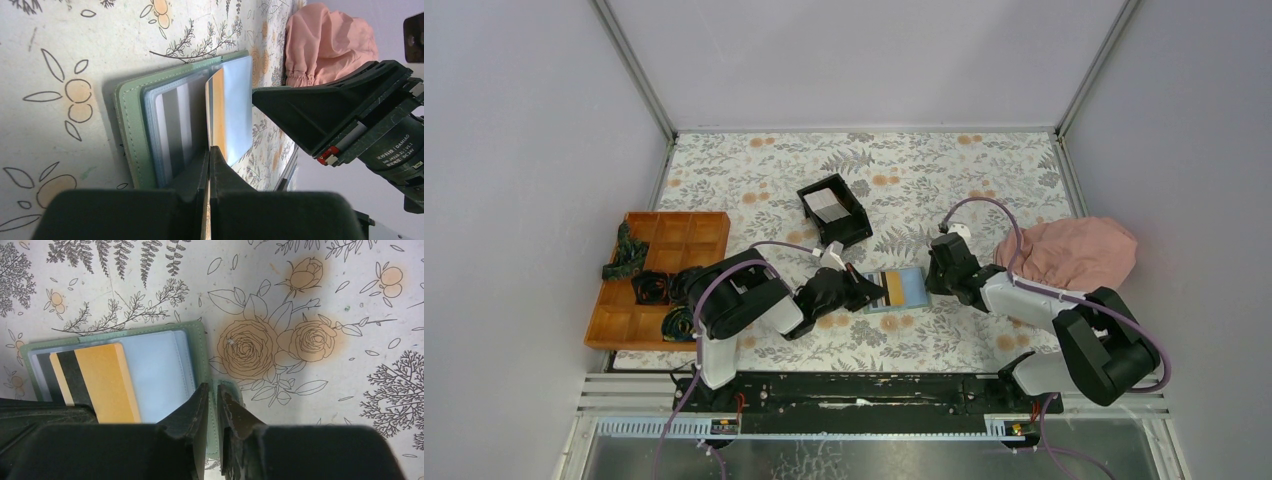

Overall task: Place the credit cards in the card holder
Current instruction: Insert the credit card into the card holder.

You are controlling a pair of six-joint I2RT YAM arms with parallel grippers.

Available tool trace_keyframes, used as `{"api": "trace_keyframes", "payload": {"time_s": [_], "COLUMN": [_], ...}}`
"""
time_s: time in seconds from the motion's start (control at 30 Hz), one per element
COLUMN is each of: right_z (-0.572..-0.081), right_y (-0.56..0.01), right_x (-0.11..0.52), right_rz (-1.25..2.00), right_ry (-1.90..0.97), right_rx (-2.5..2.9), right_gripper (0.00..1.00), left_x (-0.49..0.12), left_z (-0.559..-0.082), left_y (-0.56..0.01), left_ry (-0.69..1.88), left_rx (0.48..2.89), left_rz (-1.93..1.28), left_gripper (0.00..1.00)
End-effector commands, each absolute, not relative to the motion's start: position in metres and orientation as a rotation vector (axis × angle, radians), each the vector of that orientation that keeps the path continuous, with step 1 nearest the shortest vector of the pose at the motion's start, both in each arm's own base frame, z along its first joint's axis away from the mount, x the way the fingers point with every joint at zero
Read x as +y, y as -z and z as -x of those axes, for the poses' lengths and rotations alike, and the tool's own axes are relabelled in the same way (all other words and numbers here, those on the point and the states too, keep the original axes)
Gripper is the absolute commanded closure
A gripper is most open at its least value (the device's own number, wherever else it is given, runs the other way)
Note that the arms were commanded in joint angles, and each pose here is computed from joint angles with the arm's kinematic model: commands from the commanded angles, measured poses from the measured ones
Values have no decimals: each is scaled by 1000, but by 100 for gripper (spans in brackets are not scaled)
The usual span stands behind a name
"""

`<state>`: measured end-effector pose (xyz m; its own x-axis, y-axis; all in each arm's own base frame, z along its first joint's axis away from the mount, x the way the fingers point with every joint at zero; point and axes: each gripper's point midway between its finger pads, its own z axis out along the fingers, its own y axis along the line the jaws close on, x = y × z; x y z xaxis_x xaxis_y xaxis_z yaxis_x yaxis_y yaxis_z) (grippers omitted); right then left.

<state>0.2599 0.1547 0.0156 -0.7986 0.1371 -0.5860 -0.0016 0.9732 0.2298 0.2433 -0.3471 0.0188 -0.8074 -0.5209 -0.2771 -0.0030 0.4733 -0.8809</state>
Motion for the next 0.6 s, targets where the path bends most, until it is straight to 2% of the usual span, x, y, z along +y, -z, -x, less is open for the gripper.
{"api": "trace_keyframes", "payload": {"time_s": [0.0,0.3,0.57], "right_z": [-266,-258,-251], "right_y": [-15,-6,0], "right_x": [149,166,170], "right_rz": [-134,-139,-150], "right_ry": [-231,-347,-395], "right_rx": [2470,2517,2539], "right_gripper": [83,91,93], "left_x": [-320,-328,-341], "left_z": [-225,-228,-228], "left_y": [34,31,32], "left_ry": [1092,1112,1116], "left_rx": [2375,2377,2396], "left_rz": [427,410,383], "left_gripper": [100,100,100]}}
